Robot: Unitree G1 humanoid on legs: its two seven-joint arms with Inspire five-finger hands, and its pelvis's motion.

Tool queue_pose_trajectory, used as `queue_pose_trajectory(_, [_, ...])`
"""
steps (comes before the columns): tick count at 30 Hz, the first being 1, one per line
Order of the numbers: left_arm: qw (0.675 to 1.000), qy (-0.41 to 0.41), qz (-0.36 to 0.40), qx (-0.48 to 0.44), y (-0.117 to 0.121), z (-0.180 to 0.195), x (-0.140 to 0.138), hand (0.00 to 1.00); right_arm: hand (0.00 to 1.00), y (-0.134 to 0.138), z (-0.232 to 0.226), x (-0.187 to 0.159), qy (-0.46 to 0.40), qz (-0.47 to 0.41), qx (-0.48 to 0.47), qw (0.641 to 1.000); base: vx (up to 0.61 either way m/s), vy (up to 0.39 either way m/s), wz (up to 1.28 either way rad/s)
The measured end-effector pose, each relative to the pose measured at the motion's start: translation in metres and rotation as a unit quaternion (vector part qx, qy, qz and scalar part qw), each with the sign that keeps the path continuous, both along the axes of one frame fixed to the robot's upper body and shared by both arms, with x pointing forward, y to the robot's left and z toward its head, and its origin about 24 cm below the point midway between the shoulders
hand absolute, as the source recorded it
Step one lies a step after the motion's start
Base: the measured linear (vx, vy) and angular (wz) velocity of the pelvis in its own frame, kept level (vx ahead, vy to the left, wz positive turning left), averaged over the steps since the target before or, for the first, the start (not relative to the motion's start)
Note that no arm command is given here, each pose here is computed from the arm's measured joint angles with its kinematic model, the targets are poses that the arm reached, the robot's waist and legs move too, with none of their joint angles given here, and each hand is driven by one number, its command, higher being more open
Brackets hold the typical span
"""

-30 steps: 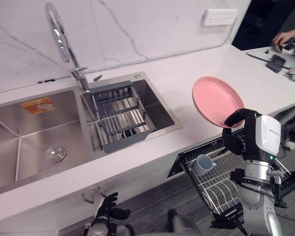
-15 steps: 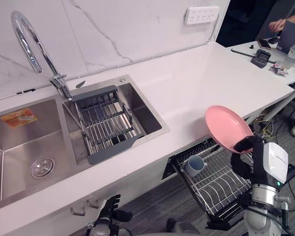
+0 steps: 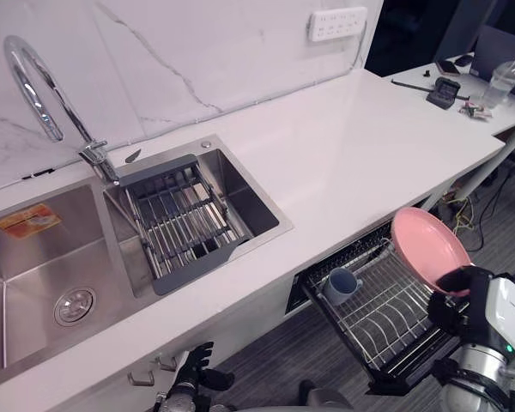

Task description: Walk over to the sink, pick up the cup, carry it to the dishwasher, place the cup inside the dishwasher, then close the dishwasher door

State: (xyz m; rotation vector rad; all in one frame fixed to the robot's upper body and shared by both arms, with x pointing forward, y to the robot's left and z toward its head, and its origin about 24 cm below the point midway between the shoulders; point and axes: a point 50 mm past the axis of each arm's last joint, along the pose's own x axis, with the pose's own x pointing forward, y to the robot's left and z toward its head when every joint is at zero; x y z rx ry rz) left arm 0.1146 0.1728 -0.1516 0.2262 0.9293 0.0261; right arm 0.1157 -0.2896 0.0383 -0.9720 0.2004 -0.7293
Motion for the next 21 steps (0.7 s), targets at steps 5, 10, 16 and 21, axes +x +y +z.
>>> queue_pose_trajectory(5, [1.0,-0.007,0.002,-0.003,-0.002,0.001,0.002,0.9,0.3,-0.016,0.0,-0.009,-0.021,-0.051,0.022,0.998,-0.05,-0.017,-0.05])
queue_pose_trajectory(10, [1.0,-0.028,0.002,-0.012,-0.008,0.006,0.011,0.9,0.3,-0.023,0.001,0.001,-0.068,-0.058,0.076,0.993,-0.04,-0.036,-0.05])
queue_pose_trajectory(16, [0.998,-0.05,0.008,-0.025,-0.013,0.011,0.023,0.9,0.3,-0.03,0.01,0.022,-0.12,-0.044,0.113,0.985,-0.01,-0.013,-0.02])
queue_pose_trajectory(21, [0.996,-0.078,0.007,-0.035,-0.019,0.018,0.04,0.9,0.3,-0.037,0.015,0.051,-0.146,-0.014,0.142,0.979,-0.01,0.009,-0.07])
